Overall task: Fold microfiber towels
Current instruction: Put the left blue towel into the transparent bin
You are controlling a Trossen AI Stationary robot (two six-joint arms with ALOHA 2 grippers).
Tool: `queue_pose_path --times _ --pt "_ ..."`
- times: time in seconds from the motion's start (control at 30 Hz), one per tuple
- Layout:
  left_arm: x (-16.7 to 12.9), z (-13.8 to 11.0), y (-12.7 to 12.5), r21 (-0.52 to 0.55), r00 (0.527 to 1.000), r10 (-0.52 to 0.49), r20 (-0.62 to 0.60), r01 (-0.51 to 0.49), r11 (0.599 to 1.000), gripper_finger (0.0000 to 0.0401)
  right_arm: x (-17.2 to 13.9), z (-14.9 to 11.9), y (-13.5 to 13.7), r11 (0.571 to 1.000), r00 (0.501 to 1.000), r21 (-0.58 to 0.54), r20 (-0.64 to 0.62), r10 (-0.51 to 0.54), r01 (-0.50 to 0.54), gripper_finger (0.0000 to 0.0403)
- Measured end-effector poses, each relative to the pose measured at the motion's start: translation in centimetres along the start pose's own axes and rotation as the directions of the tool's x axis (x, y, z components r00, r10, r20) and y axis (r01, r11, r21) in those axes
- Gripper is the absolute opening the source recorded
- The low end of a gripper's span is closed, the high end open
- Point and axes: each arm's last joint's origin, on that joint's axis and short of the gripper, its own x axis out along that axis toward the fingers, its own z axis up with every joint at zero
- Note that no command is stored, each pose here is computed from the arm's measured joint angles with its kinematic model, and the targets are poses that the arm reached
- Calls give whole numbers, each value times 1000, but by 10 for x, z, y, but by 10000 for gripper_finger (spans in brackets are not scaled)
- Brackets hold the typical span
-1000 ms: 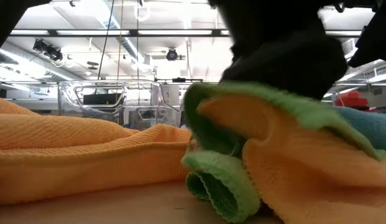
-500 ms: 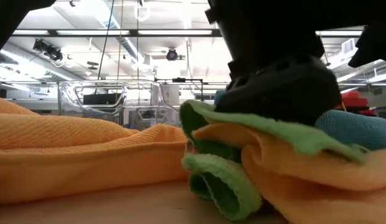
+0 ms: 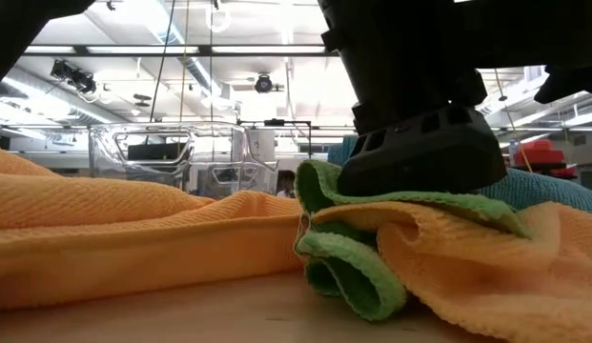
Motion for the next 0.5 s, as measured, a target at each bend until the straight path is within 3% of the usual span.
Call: queue_pose_path --times 0.33,0.5 --pt "-28 6 0 -13 998 -25 50 26 1000 113 0 0 0 1000 1000 -4 -1 -1 1 196" --pt "-33 7 10 -80 987 -145 72 151 985 97 0 0 -1 1000 1000 -12 -2 -3 3 196"
